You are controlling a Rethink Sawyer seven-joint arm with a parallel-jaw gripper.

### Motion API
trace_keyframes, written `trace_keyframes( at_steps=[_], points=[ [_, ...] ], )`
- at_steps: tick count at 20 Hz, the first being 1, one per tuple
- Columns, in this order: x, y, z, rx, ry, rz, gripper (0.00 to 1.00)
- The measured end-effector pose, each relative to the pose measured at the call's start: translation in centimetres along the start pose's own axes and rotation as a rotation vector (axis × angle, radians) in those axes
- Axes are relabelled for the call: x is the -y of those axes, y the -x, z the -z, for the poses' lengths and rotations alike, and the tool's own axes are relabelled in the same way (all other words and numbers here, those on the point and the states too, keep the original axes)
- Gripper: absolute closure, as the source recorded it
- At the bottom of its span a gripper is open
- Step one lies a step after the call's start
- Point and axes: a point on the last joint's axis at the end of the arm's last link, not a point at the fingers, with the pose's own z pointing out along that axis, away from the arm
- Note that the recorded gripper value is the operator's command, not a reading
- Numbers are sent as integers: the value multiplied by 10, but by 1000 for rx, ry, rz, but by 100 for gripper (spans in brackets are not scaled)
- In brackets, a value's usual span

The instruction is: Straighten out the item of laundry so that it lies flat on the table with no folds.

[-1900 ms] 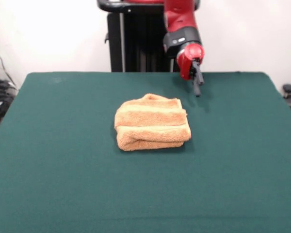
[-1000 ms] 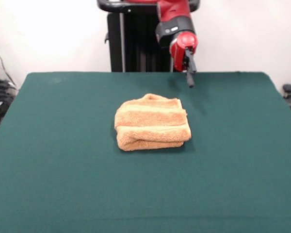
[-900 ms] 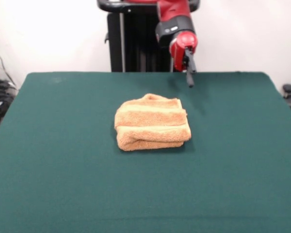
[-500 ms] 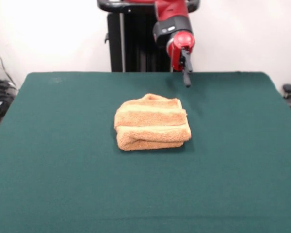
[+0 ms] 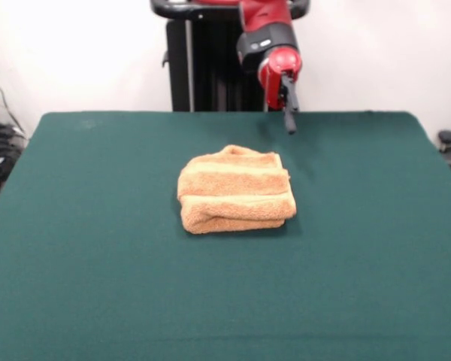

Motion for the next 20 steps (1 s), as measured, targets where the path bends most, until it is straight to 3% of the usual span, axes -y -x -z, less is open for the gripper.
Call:
trace_keyframes(
  at_steps=[20],
  points=[
    [-7,-12,-2,0,-35,42,0]
  ],
)
